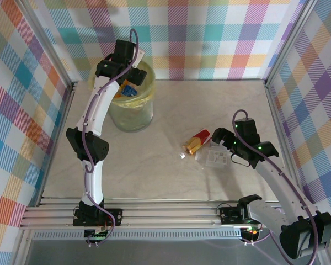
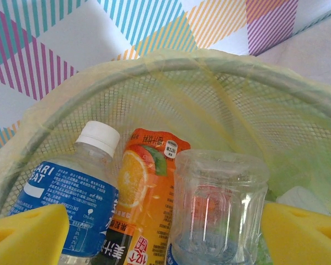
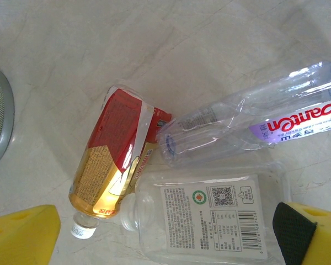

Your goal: Put the plastic bottles in the bin

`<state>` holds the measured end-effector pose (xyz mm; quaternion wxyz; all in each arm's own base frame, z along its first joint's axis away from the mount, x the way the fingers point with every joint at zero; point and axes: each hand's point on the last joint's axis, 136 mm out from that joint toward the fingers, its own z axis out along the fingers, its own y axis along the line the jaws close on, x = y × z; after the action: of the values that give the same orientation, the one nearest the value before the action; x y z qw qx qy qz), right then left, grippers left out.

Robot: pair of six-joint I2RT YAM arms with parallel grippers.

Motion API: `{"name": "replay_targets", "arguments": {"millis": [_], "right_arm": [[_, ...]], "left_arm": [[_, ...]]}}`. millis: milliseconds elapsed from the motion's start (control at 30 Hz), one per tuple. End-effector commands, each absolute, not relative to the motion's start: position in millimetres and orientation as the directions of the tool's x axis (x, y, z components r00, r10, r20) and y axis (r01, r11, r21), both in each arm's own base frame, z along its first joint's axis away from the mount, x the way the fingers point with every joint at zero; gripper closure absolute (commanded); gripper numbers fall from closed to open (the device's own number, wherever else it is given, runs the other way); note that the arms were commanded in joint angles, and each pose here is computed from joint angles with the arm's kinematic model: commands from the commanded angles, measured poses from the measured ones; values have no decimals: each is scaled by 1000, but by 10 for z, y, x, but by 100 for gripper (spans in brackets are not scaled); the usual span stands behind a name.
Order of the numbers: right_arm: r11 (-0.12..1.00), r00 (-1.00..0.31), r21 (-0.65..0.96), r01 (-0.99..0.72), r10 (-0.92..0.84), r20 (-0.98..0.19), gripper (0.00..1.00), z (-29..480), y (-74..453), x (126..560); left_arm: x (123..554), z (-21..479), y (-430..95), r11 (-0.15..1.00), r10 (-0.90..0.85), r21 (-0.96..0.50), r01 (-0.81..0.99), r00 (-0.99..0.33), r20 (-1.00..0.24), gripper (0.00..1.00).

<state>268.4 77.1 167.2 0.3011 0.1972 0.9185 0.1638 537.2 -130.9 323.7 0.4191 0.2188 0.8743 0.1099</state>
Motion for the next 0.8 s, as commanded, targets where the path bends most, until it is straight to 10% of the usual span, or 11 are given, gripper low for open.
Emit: {"name": "replay_targets", "arguments": {"millis": [0, 767], "right_arm": [[864, -739, 431, 261, 466, -486, 0, 1653, 786, 2698], [868, -763, 420, 266, 455, -458, 0, 1568, 818, 2716]], "left_arm": [[5354, 3450, -1234, 901, 434, 361, 243, -533, -726, 11], [4658, 4390, -1511, 968, 123, 23, 250, -393, -911, 5]]}}
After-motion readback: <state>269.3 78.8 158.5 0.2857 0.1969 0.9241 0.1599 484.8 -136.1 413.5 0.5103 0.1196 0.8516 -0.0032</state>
